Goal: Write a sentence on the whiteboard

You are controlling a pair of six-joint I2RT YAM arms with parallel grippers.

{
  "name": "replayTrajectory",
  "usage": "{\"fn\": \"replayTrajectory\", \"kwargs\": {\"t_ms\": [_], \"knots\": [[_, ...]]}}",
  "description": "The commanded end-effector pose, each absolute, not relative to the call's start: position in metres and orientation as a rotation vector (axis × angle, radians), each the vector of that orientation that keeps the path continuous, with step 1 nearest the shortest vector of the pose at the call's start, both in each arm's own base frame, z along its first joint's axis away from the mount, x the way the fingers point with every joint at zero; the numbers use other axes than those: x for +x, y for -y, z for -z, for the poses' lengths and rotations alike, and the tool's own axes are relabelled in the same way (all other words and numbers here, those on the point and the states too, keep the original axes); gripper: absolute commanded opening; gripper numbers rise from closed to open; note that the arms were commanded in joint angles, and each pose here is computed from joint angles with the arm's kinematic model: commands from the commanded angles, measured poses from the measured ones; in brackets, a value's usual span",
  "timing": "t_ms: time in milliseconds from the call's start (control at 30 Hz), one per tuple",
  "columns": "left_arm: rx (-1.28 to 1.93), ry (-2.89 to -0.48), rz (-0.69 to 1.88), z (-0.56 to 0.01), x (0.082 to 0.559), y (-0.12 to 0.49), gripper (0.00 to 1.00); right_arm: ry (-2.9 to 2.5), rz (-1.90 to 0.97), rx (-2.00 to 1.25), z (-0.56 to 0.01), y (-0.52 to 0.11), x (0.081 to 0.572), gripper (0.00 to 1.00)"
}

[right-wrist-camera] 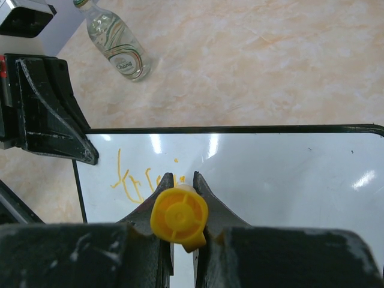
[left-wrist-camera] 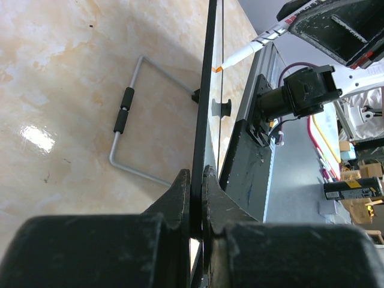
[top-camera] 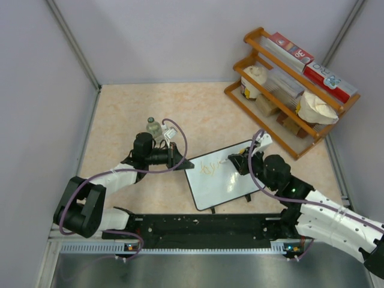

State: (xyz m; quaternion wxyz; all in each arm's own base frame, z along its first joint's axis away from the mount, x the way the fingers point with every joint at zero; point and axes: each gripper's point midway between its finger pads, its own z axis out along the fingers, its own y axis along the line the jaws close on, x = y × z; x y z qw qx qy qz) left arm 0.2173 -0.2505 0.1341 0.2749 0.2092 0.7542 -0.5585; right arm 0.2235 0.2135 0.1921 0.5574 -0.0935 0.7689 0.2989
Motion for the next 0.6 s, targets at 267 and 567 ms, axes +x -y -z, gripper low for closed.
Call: {"fn": "replayTrajectory", "kwargs": {"t_ms": [267,567], "knots": [[0.547,-2.110,1.303,-0.094,0.229,0.237,0.00,-1.881,-0.685,-0.234,-0.167,-0.205,0.216,0.00],[0.543,-2.115,1.305,-0.093,0.229,0.237,0.00,-1.899,-0.687,-0.240,-0.162,-0.204,0.213,0.00]]}}
